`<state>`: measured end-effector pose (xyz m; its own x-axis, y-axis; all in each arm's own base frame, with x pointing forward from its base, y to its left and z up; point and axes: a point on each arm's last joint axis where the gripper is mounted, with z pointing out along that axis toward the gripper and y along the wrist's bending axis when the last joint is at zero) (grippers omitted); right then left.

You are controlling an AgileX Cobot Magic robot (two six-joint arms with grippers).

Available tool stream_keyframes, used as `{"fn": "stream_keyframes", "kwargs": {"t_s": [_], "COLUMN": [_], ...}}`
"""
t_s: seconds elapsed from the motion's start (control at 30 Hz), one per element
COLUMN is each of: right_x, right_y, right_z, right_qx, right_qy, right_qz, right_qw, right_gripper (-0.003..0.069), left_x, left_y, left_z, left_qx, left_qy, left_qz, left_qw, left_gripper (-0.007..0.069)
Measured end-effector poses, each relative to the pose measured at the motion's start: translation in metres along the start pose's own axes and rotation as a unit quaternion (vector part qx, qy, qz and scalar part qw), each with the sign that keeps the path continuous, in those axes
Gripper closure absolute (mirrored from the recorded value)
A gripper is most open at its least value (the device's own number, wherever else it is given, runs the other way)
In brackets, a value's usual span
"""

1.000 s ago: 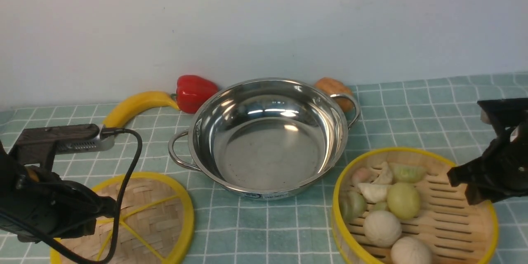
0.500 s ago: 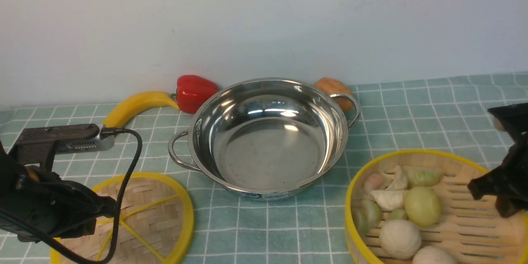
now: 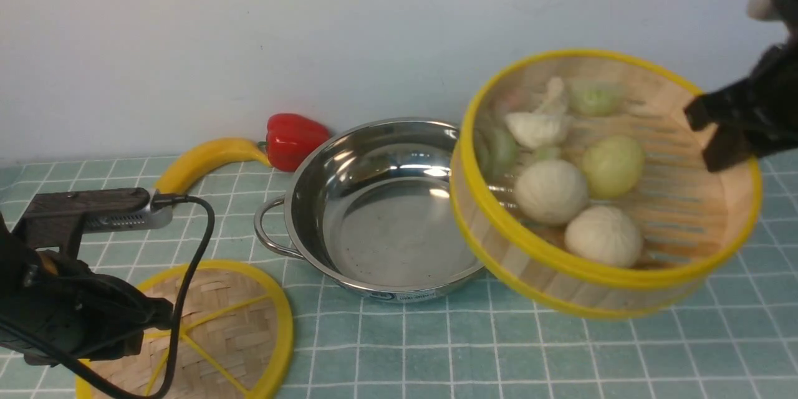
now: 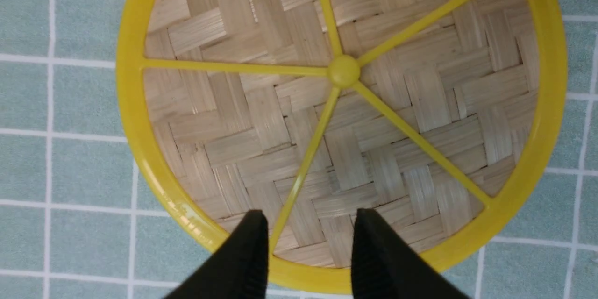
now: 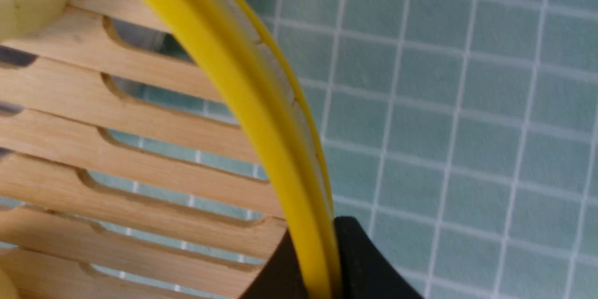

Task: Place the steamer in the pot on the blue tablecloth, and put the lid on the steamer.
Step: 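Place the bamboo steamer basket of food into the steel pot with the right gripper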

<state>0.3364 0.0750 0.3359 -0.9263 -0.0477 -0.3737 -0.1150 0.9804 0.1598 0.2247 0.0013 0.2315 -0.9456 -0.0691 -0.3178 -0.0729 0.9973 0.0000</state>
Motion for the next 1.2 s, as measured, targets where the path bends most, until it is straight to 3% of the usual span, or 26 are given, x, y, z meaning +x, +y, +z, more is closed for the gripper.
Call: {"fn": "stream_keyframes", "kwargs": {"t_s": [0.03, 0.3, 0.4, 0.8, 1.1, 1.2], "right_x": [-0.003, -0.081, -0.09, -0.08, -0.079, -0.081], "right_y": [0.0, 0.097, 0.112, 0.106, 0.106, 0.107], "right_z": [0.001, 0.086, 0.116, 0.217, 0.222, 0.22], "right_qx": [0.0, -0.042, -0.052, -0.019, -0.018, -0.023], "right_qy": [-0.001, -0.028, -0.026, 0.048, 0.05, 0.046], "right_qz": [0.0, -0.073, -0.08, -0.074, -0.067, -0.061], "right_qw": [1.0, 0.996, 0.995, 0.996, 0.996, 0.997], "right_gripper": [0.0603, 0.0603, 0.0603, 0.0603, 0.0589, 0.0524], "left_x": [0.0, 0.0, 0.0, -0.002, -0.002, -0.002], "left_y": [0.0, 0.0, 0.0, 0.0, 0.0, -0.001], "left_z": [0.0, 0.0, 0.0, 0.0, 0.0, 0.0], "left_qx": [0.0, 0.0, 0.0, 0.001, 0.001, 0.007], "left_qy": [0.0, 0.0, 0.0, -0.012, -0.013, -0.014], "left_qz": [0.0, 0.001, 0.001, 0.001, 0.001, -0.004], "left_qw": [1.0, 1.0, 1.0, 1.0, 1.0, 1.0], "left_gripper": [0.0382, 0.0382, 0.0382, 0.0382, 0.0382, 0.0382]}}
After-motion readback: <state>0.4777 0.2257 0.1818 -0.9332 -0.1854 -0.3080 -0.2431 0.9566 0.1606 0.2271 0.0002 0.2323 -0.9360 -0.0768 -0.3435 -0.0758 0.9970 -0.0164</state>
